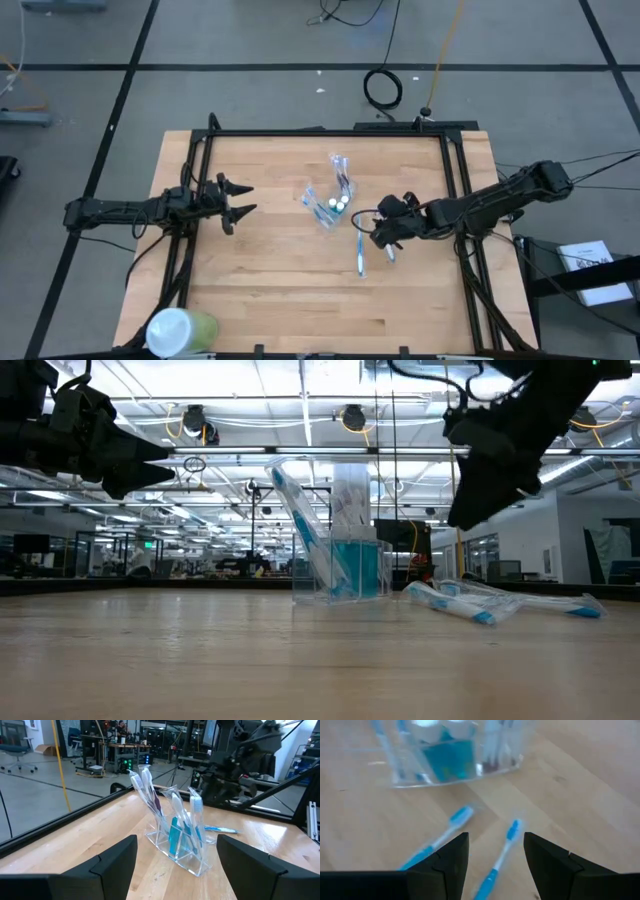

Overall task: Pick & Place toothbrushing station
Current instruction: Put the blue toothbrush into the transparent organizer

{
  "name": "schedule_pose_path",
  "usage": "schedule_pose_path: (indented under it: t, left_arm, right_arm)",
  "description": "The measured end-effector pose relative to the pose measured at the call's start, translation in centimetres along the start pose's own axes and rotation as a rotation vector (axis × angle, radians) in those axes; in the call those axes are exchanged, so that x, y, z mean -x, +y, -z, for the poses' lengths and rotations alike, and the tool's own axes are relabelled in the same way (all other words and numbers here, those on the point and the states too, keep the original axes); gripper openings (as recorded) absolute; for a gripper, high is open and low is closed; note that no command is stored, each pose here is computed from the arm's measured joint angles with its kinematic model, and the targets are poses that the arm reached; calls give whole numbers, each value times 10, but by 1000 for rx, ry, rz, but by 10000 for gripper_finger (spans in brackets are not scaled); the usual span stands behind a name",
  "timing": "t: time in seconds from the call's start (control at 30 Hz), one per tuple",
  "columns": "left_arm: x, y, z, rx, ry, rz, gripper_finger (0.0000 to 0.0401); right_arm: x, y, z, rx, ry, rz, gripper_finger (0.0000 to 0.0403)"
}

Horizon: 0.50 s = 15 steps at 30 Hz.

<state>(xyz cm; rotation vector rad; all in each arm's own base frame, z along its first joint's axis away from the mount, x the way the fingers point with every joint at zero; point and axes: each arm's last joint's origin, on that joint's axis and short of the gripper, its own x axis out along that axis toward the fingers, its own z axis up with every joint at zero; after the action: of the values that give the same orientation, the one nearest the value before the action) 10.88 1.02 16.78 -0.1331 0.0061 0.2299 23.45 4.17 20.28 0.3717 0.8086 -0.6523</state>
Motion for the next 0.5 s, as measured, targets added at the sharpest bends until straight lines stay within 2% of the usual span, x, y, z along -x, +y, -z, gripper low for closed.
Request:
schedule_pose_path:
  t: [0.2,0.5]
  left_arm:
    - [0,0,0,0,0,0,283]
    - [0,0,0,0,0,0,283]
  right_arm:
    - [-15,-17,11,-83,36,69,183]
    - [-33,-29,27,-116,11,57,183]
